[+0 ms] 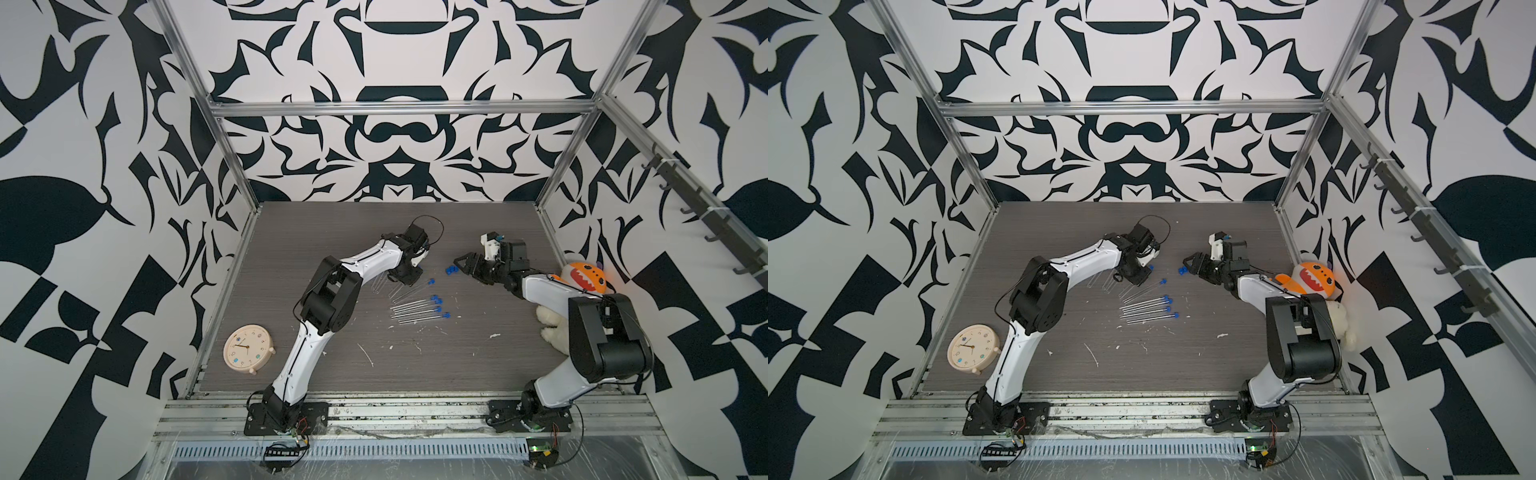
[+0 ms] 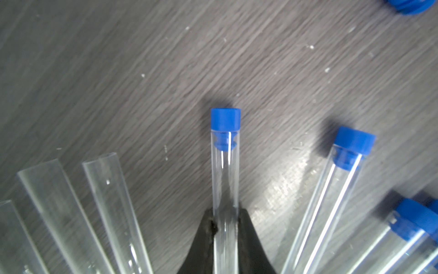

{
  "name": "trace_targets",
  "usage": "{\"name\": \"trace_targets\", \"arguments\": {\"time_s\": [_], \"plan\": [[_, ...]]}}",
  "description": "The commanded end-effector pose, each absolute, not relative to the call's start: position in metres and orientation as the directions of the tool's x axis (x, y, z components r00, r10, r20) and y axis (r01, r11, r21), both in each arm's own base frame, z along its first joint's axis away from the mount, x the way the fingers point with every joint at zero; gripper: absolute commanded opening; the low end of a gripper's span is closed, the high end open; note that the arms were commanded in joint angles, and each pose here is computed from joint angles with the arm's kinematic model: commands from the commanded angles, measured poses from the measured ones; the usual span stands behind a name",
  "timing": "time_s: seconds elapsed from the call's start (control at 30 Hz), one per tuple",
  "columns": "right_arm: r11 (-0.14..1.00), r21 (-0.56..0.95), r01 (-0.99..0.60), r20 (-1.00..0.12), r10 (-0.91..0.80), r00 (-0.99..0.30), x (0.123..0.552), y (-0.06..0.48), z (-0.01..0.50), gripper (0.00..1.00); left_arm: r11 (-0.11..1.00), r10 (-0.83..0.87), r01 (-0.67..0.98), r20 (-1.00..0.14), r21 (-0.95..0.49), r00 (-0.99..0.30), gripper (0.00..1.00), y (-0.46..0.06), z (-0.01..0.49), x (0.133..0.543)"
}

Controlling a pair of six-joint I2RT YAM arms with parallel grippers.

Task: Remove stoppers from test tubes
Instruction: Pick up the test tube at the center of the board.

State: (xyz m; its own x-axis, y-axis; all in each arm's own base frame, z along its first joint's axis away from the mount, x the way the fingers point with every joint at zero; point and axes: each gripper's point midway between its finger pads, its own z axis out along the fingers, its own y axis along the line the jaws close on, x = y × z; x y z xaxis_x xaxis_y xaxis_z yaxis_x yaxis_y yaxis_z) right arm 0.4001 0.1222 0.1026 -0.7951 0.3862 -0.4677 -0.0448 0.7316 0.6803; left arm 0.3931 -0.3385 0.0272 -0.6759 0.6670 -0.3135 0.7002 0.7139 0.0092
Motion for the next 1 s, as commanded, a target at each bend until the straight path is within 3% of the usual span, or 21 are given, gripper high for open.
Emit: {"name": "trace_targets", "arguments": {"time_s": [0.0,0.47,0.8,0.97], "plan": [[0.7,0.704,-0.12,-0.51,0.381,-0.771,0.406,0.129,0.125,0.6,0.725,0.644,0.689,-0.361,0.005,-0.675,0.11,-0.335,0.062,0.398],[0.571,0.772,-0.279,-0.53,0.335,-0.779,0.408,0.184,0.145,0.6,0.722,0.537,0.679,-0.511,-0.134,-0.671,0.09,-0.347,0.126,0.374],[0.448,0.833,-0.324,-0.502,0.368,-0.783,0.412,0.22,0.154,0.6,0.703,0.537,0.694,-0.524,-0.155,-0.661,0.08,-0.354,0.127,0.361],[0.451,0.832,-0.324,-0.501,0.358,-0.788,0.413,0.229,0.151,0.59,0.695,0.537,0.702,-0.536,-0.156,-0.651,0.07,-0.359,0.132,0.36]]}}
